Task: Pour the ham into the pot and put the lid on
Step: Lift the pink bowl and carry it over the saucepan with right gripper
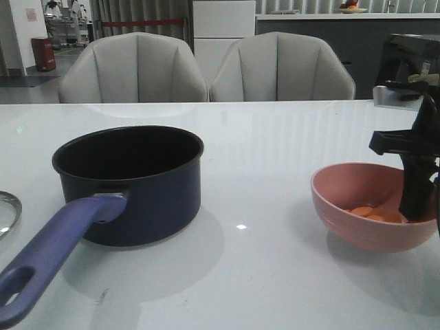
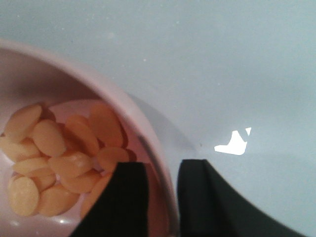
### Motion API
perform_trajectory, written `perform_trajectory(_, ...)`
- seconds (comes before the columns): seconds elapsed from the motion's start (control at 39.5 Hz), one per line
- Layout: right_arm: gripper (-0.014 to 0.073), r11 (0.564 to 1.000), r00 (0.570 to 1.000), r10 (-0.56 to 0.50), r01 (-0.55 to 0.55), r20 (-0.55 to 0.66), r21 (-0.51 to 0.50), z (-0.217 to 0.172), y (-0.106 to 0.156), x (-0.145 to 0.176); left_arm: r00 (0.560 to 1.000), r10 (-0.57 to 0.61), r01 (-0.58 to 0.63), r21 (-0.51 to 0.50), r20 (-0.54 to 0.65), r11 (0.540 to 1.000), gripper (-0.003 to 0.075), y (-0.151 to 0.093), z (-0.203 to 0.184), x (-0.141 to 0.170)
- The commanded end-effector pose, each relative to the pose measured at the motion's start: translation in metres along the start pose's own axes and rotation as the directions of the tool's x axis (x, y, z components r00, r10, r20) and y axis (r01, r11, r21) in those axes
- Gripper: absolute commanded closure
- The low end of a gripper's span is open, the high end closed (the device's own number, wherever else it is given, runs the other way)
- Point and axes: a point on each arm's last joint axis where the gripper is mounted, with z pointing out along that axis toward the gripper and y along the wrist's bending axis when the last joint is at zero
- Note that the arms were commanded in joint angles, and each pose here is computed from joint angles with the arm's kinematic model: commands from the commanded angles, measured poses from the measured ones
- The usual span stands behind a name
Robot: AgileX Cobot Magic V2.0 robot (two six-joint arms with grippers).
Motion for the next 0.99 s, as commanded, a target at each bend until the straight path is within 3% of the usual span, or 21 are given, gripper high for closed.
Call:
perform_trajectory(0.0, 0.0454, 1.000, 0.998, -0.015, 0.016, 0.068, -0.016, -0.020, 0.004, -0.009, 0.994, -0.010, 0.010, 0.001, 0.106, 1.000, 0.0125, 0.000, -0.001, -0.016)
perform_trajectory(0.23, 0.0456, 0.998, 0.985, -0.046, 0.052, 0.169, -0.028, -0.062, 0.015, -0.026, 0.994, -0.010, 0.010, 0.001, 0.106, 1.000, 0.0125, 0.000, -0.001, -0.016)
perform_trajectory(0.41, 0.0456, 0.984, 0.944, -0.156, 0.173, 0.290, -0.034, -0.108, 0.055, -0.036, 0.994, -0.010, 0.010, 0.001, 0.106, 1.000, 0.0126, 0.000, -0.001, -0.016)
perform_trajectory(0.51, 0.0456, 0.959, 0.894, -0.257, 0.282, 0.368, -0.016, -0.132, 0.091, -0.039, 0.994, -0.010, 0.010, 0.001, 0.106, 1.000, 0.0125, 0.000, -0.001, -0.016)
perform_trajectory(0.71, 0.0456, 0.872, 0.751, -0.446, 0.486, 0.486, 0.050, -0.164, 0.167, -0.036, 0.994, -0.010, 0.010, 0.001, 0.106, 1.000, 0.0125, 0.000, -0.001, -0.016)
perform_trajectory(0.79, 0.0456, 0.839, 0.692, -0.510, 0.532, 0.511, 0.116, -0.167, 0.192, -0.033, 0.994, -0.010, 0.010, 0.001, 0.106, 1.000, 0.0125, 0.000, -0.001, -0.016)
perform_trajectory(0.96, 0.0456, 0.792, 0.600, -0.594, 0.555, 0.536, 0.256, -0.156, 0.231, -0.030, 0.994, -0.010, 0.010, 0.001, 0.106, 1.000, 0.0125, 0.000, -0.001, -0.016)
